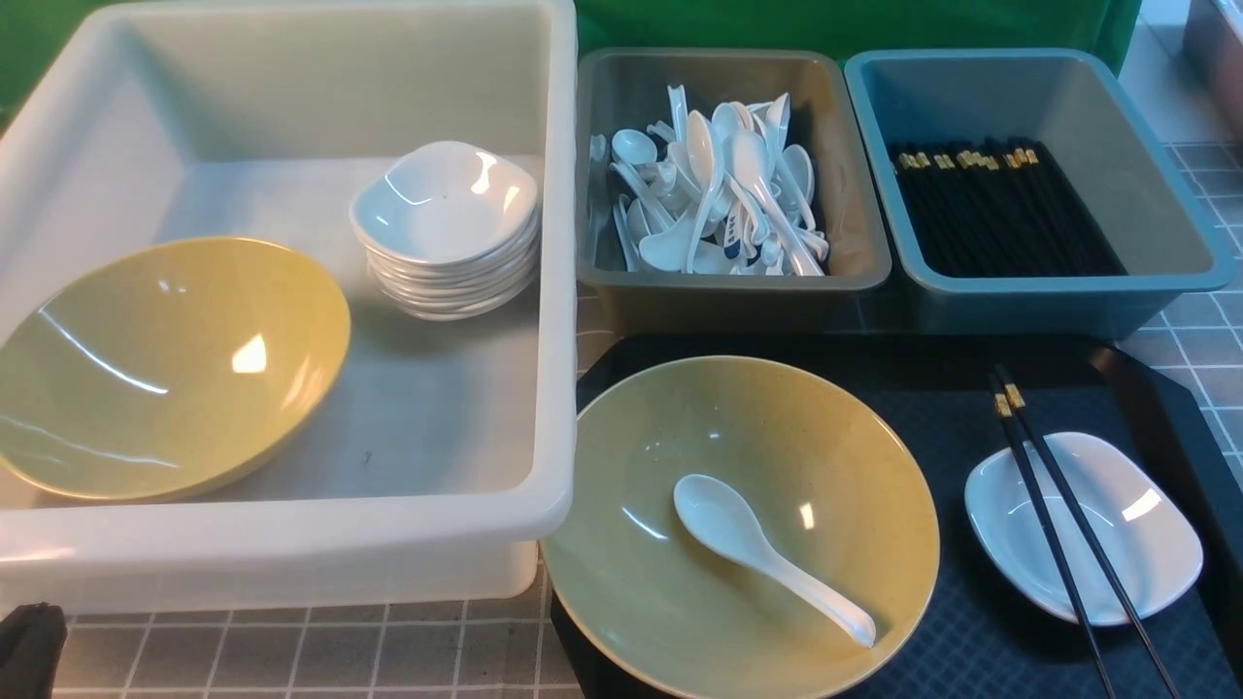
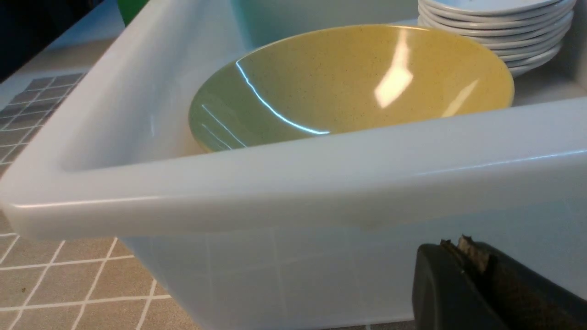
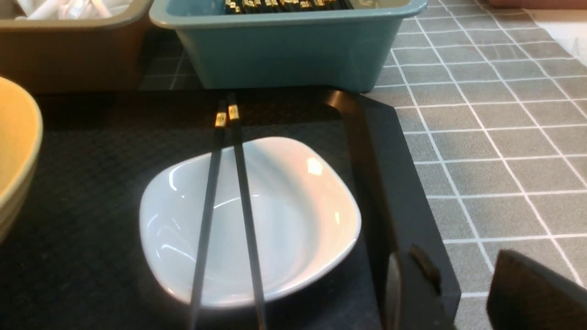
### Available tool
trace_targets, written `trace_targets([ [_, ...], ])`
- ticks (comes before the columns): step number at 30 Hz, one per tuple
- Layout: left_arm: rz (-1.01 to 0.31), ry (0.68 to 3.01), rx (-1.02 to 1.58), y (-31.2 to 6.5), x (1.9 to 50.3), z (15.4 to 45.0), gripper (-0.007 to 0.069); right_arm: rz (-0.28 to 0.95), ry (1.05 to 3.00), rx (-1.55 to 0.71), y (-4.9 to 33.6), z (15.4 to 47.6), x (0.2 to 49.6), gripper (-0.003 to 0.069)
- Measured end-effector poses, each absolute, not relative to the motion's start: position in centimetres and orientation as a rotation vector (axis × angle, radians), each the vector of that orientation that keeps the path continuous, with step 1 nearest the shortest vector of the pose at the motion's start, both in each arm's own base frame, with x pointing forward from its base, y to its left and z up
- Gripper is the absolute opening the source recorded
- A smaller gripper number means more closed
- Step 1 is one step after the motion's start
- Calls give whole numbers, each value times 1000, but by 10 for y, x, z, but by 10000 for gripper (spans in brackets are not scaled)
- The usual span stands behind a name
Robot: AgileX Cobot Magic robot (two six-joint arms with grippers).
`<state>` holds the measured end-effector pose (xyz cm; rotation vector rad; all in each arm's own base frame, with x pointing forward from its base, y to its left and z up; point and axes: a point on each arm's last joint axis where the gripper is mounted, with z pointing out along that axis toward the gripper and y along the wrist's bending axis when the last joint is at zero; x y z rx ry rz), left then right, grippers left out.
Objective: On grey table put chopsticks spoon bowls plates into blue grey white boxes.
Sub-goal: 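Move the grippers toward the tableware on the black tray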
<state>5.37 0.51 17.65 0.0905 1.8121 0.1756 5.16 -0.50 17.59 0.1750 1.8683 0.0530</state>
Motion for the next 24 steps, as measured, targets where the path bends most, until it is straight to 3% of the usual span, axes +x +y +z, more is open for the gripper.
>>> trace_targets([
  [2, 92, 1798, 17, 3, 54, 178, -11, 70, 1865, 198, -5, 176, 52, 237],
  [4, -141, 1748, -186, -1, 55, 181, -11, 153, 1854, 290, -4, 176, 52, 237],
  [8, -726, 1598, -693, -8, 56, 187, -11, 567, 1768, 727, 2, 176, 52, 237],
  [11, -997, 1489, -919, -11, 56, 191, -11, 764, 1685, 960, 3, 177, 52, 237],
  [14, -1049, 1460, -957, -12, 56, 192, -11, 829, 1645, 1030, 4, 178, 52, 237],
  [20, -1146, 1421, -1020, -14, 56, 194, -11, 812, 1653, 1003, 4, 178, 52, 237],
  [24, -1113, 1444, -920, -16, 54, 203, -11, 807, 1659, 925, 5, 179, 53, 237],
])
